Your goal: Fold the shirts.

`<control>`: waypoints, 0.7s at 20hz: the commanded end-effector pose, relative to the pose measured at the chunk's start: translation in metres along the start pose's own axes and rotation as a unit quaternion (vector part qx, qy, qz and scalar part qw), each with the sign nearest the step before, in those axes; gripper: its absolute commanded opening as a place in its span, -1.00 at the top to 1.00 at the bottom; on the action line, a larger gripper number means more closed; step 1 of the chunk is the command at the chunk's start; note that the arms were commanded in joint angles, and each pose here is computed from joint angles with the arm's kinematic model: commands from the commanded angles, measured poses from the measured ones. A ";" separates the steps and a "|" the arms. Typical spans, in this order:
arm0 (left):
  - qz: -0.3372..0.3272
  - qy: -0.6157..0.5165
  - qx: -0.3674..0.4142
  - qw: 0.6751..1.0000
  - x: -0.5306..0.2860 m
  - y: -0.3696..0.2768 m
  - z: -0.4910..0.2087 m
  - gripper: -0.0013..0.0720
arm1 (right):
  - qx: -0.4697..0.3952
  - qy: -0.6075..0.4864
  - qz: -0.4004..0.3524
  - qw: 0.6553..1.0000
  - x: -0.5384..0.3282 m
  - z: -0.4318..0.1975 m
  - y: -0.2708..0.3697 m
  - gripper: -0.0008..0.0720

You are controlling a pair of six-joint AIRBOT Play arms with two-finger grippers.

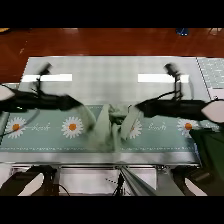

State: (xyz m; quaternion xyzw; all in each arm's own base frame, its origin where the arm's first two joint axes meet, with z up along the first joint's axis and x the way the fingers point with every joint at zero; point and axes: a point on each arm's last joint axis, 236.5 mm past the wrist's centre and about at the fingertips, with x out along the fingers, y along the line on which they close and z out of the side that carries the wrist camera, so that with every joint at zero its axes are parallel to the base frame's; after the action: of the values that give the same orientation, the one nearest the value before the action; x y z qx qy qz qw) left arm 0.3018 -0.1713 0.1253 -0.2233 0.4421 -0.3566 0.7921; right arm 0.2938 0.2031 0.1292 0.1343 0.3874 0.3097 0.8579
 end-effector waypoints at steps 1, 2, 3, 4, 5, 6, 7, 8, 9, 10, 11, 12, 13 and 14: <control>0.071 -0.209 0.132 0.967 -0.139 -0.076 0.091 0.89 | -0.032 -0.166 -0.140 0.976 -0.115 0.094 -0.030 0.90; 0.094 -0.253 0.153 0.951 -0.172 -0.096 0.103 0.89 | -0.036 -0.214 -0.169 0.961 -0.152 0.115 -0.030 0.90; 0.116 -0.293 0.175 0.933 -0.202 -0.117 0.111 0.89 | -0.043 -0.252 -0.187 0.949 -0.183 0.130 -0.026 0.90; 0.131 -0.320 0.192 0.918 -0.223 -0.136 0.115 0.89 | -0.050 -0.284 -0.197 0.937 -0.210 0.141 -0.018 0.90; 0.144 -0.343 0.200 0.907 -0.240 -0.152 0.117 0.89 | -0.057 -0.309 -0.204 0.927 -0.233 0.150 -0.009 0.90; 0.155 -0.357 0.203 0.898 -0.252 -0.162 0.119 0.89 | -0.064 -0.325 -0.210 0.920 -0.250 0.155 -0.002 0.90; 0.172 -0.368 0.208 0.890 -0.263 -0.168 0.120 0.89 | -0.070 -0.336 -0.216 0.914 -0.263 0.159 0.004 0.90; 0.186 -0.374 0.213 0.883 -0.270 -0.172 0.119 0.89 | -0.076 -0.342 -0.221 0.910 -0.274 0.161 0.009 0.90; 0.201 -0.380 0.214 0.877 -0.277 -0.175 0.119 0.89 | -0.082 -0.348 -0.228 0.905 -0.283 0.164 0.012 0.90; 0.209 -0.381 0.218 0.874 -0.281 -0.178 0.117 0.89 | -0.087 -0.351 -0.233 0.902 -0.290 0.164 0.016 0.90; 0.219 -0.377 0.223 0.872 -0.282 -0.179 0.114 0.89 | -0.089 -0.348 -0.239 0.902 -0.295 0.162 0.017 0.90; 0.231 -0.367 0.224 0.873 -0.282 -0.176 0.110 0.89 | -0.089 -0.338 -0.247 0.904 -0.296 0.158 0.016 0.90; 0.248 -0.355 0.220 0.874 -0.282 -0.168 0.106 0.89 | -0.087 -0.318 -0.261 0.907 -0.296 0.150 0.010 0.90; 0.271 -0.337 0.212 0.877 -0.282 -0.155 0.100 0.89 | -0.082 -0.294 -0.279 0.910 -0.295 0.140 0.001 0.90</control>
State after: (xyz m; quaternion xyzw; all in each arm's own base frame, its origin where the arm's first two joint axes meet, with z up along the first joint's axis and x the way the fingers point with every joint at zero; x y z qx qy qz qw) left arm 0.2388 -0.0685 0.4422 -0.0542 0.0778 -0.1607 0.9824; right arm 0.2614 0.0348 0.4034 0.0594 0.0771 0.0694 0.9928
